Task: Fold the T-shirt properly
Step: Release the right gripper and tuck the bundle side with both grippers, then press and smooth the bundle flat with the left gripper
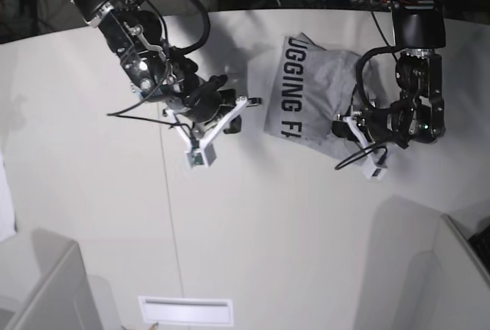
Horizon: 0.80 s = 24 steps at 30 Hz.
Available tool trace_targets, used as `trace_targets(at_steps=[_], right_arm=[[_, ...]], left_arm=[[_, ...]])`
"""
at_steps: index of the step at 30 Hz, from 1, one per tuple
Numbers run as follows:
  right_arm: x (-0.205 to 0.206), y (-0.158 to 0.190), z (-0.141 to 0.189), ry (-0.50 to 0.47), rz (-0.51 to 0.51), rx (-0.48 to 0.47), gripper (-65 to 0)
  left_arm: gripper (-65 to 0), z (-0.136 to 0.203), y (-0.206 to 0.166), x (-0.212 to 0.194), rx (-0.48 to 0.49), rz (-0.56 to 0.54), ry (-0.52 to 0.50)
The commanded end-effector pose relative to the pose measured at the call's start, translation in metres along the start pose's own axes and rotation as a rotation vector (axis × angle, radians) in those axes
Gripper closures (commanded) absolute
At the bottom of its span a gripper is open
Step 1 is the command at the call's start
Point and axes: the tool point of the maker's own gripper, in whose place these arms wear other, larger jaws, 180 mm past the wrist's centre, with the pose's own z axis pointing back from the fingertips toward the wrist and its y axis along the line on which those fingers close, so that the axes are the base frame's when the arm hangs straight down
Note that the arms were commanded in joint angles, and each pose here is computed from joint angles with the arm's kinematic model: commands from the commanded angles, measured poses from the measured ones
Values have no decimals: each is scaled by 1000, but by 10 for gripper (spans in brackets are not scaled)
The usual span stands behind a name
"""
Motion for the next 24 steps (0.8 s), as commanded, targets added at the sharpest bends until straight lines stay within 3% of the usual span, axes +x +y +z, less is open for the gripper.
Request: trace_targets(at_steps=[1,2,7,11,15,18,24], right_arm=[[11,-5,5,-45,-11,-7,0],[11,-12,6,-48,-33,-22,0],[9,-63,17,-74,-158,-128,0],[8,-108,33,-111,-266,-225,0],[-13,-142,48,-105,-359,-305,0],[-17,-155,55,-114,-391,-336,0],[-43,-173,65,-108,-506,-390,0]], left_arm=[[-43,8,-1,20,8,-48,-28],[0,6,-4,23,8,-80,-14],[0,-17,-42,34,-15,-303,94],[0,-29,-62,47,25,-499,163],[0,-44,-94,57,9,-611,183],[0,-53,-120,75,-3,-700,147],[0,-79,-166,63,-92,-894,203]])
